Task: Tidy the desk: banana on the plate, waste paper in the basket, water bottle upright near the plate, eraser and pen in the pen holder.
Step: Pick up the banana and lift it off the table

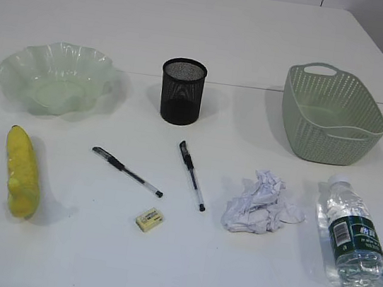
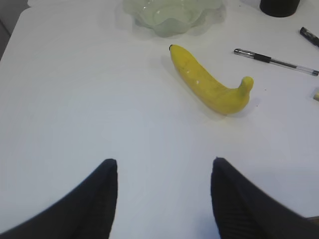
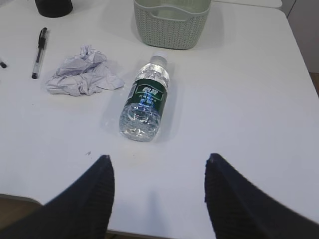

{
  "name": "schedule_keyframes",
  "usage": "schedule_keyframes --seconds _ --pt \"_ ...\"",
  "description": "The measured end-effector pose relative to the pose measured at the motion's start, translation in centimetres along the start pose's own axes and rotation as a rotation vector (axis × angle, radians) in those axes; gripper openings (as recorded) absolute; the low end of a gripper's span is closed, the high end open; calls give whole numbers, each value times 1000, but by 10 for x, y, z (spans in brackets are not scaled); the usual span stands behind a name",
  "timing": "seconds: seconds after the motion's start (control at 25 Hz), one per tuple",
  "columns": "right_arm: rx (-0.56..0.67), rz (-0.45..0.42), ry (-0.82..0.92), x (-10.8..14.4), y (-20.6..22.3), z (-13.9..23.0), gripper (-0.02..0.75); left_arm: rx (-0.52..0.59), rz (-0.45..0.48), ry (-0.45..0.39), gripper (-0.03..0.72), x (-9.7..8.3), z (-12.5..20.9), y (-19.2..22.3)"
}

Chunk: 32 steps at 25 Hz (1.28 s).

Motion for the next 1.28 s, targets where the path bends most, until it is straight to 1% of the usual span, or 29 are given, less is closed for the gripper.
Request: schedule_keyframes --seconds 1.28 --pt "0 1 2 0 0 0 432 0 0 2 414 0 0 0"
Point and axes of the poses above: a point on each arm's last joint axis where the gripper is mounted, y pointing out along that axis toward the gripper, x along the wrist's bending axis when the last joint is at zero, z = x × y, the point moved 8 cm from there along y, pointing out along that axis toward the gripper, and after that the axes turned 11 degrees about y, right-handed, at the moved point
